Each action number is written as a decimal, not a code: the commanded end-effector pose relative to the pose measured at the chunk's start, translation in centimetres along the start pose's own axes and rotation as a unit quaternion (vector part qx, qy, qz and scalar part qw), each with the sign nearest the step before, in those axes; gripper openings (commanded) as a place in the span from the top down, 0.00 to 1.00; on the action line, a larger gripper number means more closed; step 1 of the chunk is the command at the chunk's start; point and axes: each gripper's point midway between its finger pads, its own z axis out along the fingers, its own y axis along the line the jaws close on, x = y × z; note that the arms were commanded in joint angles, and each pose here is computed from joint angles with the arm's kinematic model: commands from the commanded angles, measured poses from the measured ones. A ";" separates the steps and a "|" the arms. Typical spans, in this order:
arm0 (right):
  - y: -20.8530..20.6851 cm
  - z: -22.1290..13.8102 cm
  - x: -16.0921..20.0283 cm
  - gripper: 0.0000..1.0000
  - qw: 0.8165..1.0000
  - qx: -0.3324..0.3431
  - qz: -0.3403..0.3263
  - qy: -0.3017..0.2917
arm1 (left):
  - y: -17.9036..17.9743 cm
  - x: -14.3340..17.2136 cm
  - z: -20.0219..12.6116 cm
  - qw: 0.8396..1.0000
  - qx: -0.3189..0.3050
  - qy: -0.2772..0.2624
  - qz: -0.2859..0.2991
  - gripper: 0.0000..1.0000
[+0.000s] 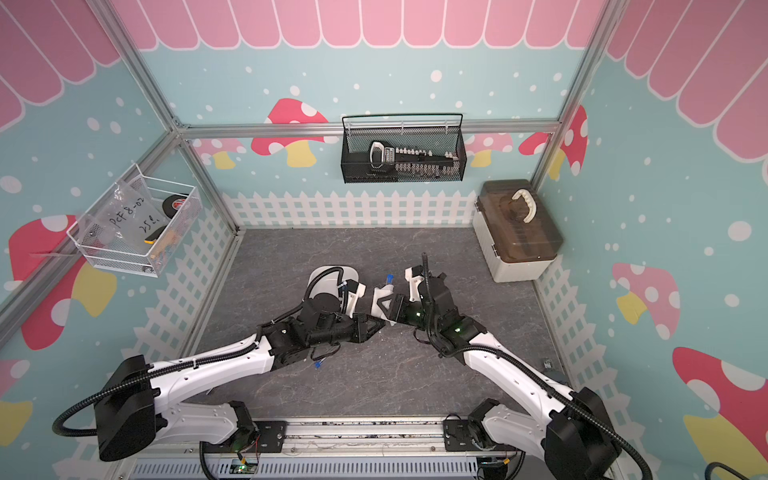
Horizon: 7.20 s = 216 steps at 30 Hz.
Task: Wipe the exteriors of test tubes
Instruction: Wipe the dirt from the test tube.
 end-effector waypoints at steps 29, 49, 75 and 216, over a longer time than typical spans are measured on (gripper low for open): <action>1.3 1.4 -5.9 0.72 0.997 -0.025 -0.030 -0.062 | 0.9 0.8 -0.3 1.000 -0.003 0.004 -0.018 0.85; -0.6 1.5 1.5 0.71 1.000 -0.024 0.008 -0.006 | 0.6 -0.1 -0.7 1.000 -0.008 -0.010 -0.008 0.85; 1.5 2.1 -4.1 0.83 0.996 -0.049 0.000 -0.072 | 1.5 1.0 -0.2 1.000 -0.012 0.005 -0.017 0.72; 3.7 5.9 -6.1 0.80 0.995 -0.088 -0.010 -0.051 | 2.3 0.8 -1.3 1.000 -0.017 -0.008 -0.022 0.90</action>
